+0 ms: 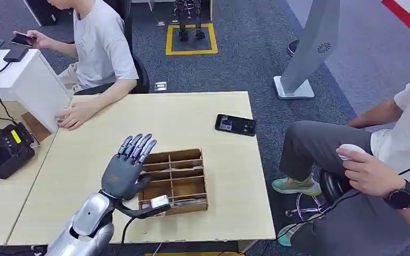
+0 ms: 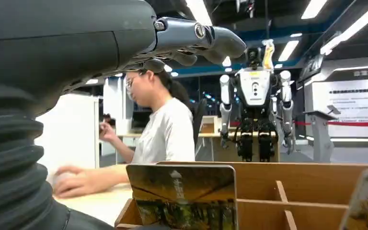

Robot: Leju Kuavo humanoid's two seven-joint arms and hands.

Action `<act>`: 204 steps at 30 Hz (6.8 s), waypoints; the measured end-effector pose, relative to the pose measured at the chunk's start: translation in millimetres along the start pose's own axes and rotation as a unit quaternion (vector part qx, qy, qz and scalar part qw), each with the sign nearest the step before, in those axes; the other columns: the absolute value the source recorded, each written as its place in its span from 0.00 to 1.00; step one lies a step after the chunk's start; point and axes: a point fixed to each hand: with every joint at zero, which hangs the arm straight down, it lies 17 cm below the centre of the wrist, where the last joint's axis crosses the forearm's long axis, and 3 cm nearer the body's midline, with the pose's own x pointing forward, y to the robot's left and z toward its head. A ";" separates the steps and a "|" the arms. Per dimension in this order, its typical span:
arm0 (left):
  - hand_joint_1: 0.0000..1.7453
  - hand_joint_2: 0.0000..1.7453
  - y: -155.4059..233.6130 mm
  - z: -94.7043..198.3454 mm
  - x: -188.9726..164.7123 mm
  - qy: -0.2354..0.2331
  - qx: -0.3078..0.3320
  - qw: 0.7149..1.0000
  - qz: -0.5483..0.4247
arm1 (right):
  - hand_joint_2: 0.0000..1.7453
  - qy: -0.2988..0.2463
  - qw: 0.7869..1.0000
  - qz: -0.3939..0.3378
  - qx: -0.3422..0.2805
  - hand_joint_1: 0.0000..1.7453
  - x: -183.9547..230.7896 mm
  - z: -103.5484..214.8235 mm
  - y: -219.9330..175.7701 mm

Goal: Pass the card to the sensor for recognition and then transmit it.

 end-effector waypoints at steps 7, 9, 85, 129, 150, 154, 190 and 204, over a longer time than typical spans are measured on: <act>0.00 1.00 -0.5 -2.1 3.9 0.000 -0.005 1.000 0.020 | 1.00 -0.003 1.000 0.001 0.000 0.00 1.1 0.0 0.1; 0.00 1.00 -1.7 -1.6 4.6 0.000 -0.008 1.000 0.021 | 1.00 -0.003 1.000 0.001 0.000 0.00 1.3 0.0 0.0; 0.00 1.00 -19.1 7.8 13.5 -0.006 -0.071 0.992 0.106 | 1.00 -0.009 1.000 0.007 0.003 0.00 4.1 0.1 1.1; 1.00 1.00 20.7 -3.2 -7.1 -0.001 -0.052 0.980 0.193 | 1.00 -0.027 1.000 0.007 -0.003 0.00 11.3 0.7 0.5; 1.00 1.00 246.2 -53.5 -51.4 -0.085 0.099 0.975 0.181 | 1.00 -0.013 1.000 -0.003 0.002 0.00 5.0 2.3 5.1; 1.00 1.00 250.5 -52.8 -51.3 -0.087 0.103 0.975 0.177 | 1.00 -0.012 1.000 -0.005 0.002 0.00 5.2 2.5 5.6; 1.00 1.00 141.6 -84.9 -234.7 0.215 0.065 0.968 -0.115 | 1.00 -0.025 1.000 0.011 0.003 0.00 22.3 0.8 4.1; 0.00 1.00 148.6 -93.1 -233.5 0.186 0.088 0.970 -0.126 | 1.00 -0.030 0.999 0.014 0.001 0.00 25.4 0.3 2.5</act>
